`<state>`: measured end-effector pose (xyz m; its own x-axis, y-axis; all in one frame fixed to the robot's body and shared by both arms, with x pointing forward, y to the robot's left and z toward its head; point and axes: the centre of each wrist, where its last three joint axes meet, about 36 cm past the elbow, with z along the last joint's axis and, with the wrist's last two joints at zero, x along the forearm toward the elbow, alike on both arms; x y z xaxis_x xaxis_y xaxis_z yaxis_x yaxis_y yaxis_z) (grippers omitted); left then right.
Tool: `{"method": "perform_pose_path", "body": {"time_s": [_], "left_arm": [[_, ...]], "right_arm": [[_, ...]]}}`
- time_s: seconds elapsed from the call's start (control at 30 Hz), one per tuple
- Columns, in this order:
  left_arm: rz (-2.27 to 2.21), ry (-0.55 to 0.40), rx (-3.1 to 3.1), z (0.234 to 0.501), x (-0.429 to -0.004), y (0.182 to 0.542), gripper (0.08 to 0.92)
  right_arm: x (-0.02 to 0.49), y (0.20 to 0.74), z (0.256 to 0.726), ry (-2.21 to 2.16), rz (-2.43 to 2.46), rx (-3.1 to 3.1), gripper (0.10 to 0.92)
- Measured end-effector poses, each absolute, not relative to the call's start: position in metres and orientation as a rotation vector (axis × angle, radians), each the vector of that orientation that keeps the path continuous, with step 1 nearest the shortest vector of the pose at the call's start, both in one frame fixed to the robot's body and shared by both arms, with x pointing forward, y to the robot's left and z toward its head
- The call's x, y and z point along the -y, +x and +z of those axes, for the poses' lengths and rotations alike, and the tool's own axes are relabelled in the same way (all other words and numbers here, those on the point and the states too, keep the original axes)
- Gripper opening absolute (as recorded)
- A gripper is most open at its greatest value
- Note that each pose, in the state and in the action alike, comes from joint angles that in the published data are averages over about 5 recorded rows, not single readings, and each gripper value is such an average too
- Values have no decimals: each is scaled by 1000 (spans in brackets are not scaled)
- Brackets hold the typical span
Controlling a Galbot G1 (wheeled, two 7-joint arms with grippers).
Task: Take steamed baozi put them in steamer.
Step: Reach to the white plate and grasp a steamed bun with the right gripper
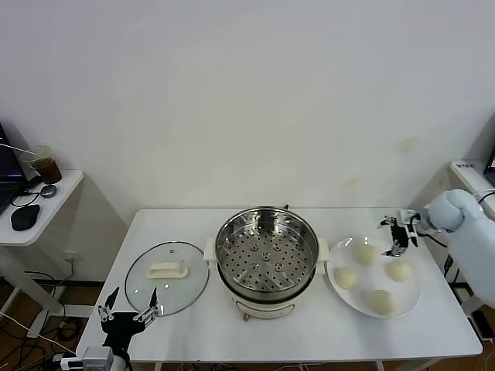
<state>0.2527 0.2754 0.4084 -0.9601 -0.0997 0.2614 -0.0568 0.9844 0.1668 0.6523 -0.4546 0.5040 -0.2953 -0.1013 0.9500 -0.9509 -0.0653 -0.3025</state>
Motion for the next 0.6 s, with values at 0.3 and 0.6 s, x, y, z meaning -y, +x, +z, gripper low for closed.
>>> {"method": "perform_pose_path", "body": {"time_s": [0.3, 0.6], "left_arm": [[-232, 117, 2857, 408, -277, 254, 823], [-232, 123, 2847, 405, -278, 252, 823]], "right_arm": [[444, 665, 486, 1212, 1437, 1374, 823], [439, 675, 473, 1195, 1440, 1367, 823]]}}
